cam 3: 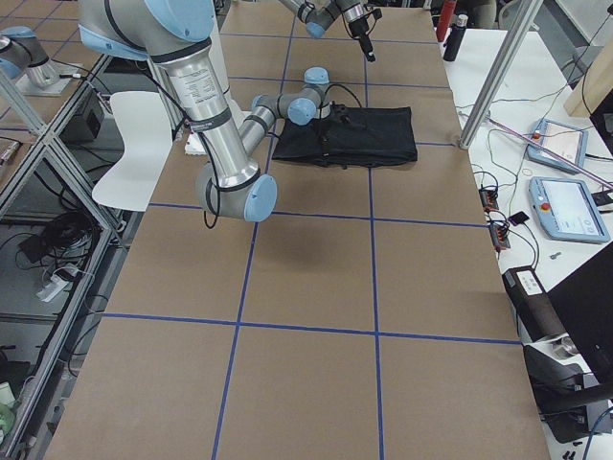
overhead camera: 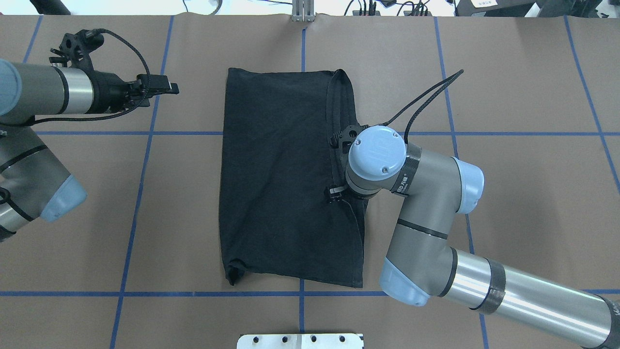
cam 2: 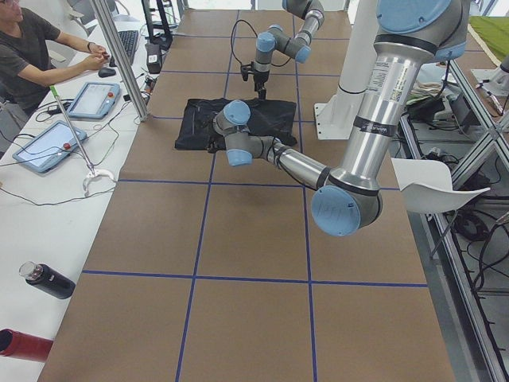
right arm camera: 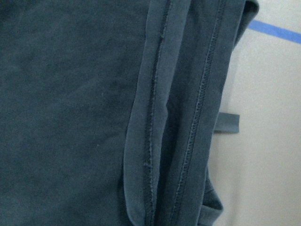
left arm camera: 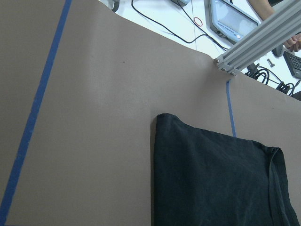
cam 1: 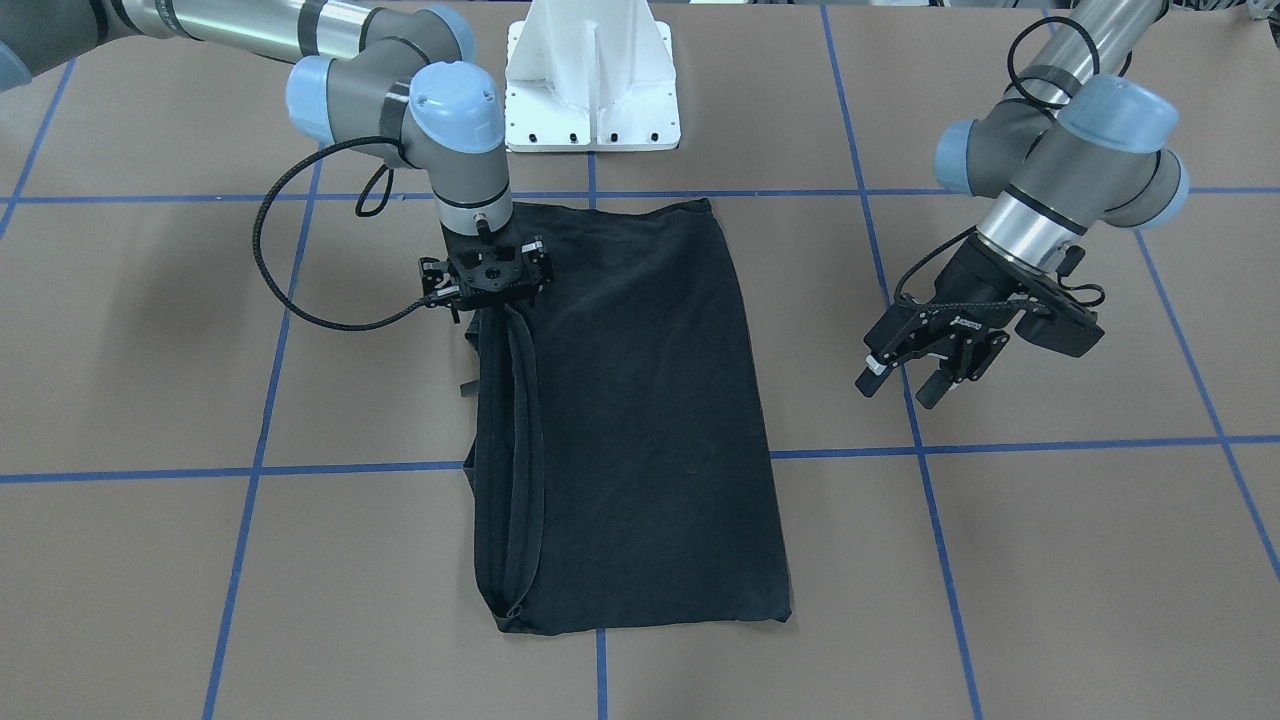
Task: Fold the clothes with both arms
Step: 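Press the right gripper along the folded edge farther from the robot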
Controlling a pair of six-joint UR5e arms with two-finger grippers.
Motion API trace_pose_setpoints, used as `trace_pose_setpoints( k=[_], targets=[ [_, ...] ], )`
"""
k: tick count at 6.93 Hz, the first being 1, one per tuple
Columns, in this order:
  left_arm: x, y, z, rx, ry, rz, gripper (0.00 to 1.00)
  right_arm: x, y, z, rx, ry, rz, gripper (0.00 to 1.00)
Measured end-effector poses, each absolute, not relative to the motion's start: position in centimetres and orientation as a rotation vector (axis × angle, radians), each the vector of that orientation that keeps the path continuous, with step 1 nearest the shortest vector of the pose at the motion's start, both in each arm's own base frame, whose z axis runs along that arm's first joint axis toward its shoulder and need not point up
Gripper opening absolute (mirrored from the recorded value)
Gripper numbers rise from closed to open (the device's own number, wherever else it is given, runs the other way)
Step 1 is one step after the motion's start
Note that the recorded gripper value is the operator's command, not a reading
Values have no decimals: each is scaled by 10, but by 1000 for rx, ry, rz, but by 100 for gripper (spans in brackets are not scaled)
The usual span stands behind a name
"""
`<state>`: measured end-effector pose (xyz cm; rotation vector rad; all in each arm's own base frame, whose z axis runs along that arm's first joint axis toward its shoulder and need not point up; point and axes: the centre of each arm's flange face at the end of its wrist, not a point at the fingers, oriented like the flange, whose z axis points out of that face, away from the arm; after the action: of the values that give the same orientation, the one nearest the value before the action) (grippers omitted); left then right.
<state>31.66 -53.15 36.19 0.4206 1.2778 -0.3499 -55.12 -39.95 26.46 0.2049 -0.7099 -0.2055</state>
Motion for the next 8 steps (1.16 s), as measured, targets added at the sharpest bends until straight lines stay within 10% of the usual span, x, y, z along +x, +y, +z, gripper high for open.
trace_pose_setpoints(
  k=[8],
  targets=[
    [316, -531, 359, 423, 1282, -350, 100, -546, -411, 310, 168, -641, -204, 100]
  ],
)
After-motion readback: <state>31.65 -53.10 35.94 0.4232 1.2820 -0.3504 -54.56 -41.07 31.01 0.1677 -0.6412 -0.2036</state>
